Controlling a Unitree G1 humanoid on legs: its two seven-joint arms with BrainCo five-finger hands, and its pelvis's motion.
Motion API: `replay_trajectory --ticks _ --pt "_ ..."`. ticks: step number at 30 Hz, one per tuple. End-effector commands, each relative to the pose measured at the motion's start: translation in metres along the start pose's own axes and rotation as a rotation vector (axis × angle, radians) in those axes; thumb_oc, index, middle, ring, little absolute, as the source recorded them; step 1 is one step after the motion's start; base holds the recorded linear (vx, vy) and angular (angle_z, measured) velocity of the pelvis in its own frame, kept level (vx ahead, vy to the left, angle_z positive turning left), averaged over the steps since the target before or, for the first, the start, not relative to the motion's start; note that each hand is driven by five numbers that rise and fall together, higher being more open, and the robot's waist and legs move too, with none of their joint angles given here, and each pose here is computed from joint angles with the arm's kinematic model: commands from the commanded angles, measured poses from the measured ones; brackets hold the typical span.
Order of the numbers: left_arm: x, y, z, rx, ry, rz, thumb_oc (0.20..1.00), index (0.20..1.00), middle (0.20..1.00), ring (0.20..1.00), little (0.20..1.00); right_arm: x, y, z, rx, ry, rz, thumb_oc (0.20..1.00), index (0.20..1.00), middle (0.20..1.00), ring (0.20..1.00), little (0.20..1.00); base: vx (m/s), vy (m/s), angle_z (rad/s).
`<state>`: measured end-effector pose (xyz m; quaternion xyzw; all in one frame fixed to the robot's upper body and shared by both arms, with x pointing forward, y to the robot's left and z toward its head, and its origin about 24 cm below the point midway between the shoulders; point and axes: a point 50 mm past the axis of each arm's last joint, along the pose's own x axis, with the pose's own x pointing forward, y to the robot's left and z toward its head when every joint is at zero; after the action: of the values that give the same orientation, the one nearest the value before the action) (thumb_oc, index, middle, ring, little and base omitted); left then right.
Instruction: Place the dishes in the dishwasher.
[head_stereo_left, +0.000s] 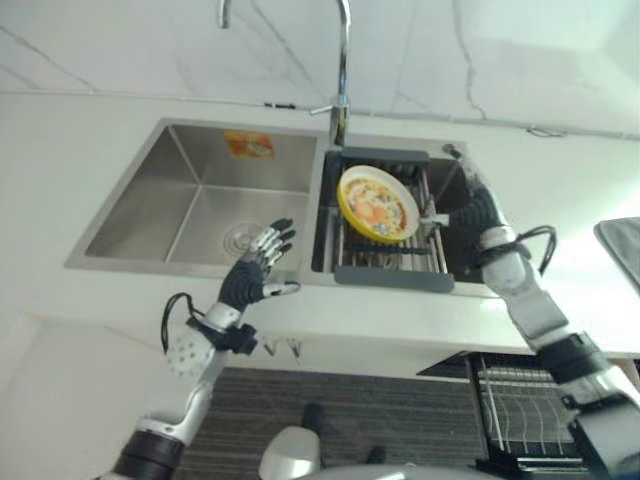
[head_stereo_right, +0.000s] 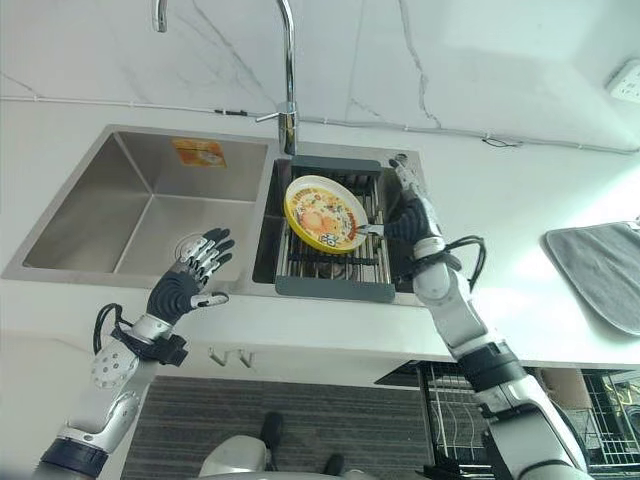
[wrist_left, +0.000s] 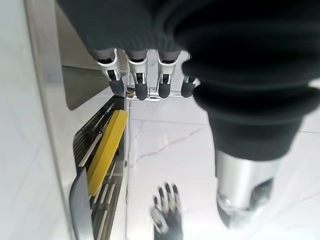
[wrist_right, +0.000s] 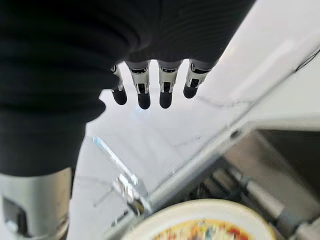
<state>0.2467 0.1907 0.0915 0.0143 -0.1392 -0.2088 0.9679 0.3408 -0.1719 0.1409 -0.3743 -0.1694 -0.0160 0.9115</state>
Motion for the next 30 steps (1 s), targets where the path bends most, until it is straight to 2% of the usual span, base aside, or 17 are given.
replay_trajectory --ticks 1,8,23,30 --pt "0.014 -0.009 0.031 0.01 -0.172 -0.079 1.0 1.0 1.0 1.0 1.0 0.015 -0.013 0.022 -0.035 -0.092 -0.077 1.0 1.0 1.0 1.0 1.0 0.0 -0.018 0.13" --pt "0.028 -0.009 0.045 0.047 -0.232 -0.123 1.0 1.0 1.0 1.0 1.0 0.029 -0.014 0.027 -0.053 -0.103 -0.078 1.0 1.0 1.0 1.0 1.0 -0.07 -0.008 0.14" --pt "0.037 -0.012 0.058 0.087 -0.328 -0.138 1.0 1.0 1.0 1.0 1.0 0.027 0.023 0.029 -0.12 -0.137 0.047 1.0 1.0 1.0 1.0 1.0 -0.03 -0.005 0.03" --pt "0.037 -0.014 0.057 0.088 -0.31 -0.14 1.0 1.0 1.0 1.0 1.0 0.026 0.025 0.036 -0.084 -0.143 -0.003 1.0 1.0 1.0 1.0 1.0 0.01 -0.01 0.0"
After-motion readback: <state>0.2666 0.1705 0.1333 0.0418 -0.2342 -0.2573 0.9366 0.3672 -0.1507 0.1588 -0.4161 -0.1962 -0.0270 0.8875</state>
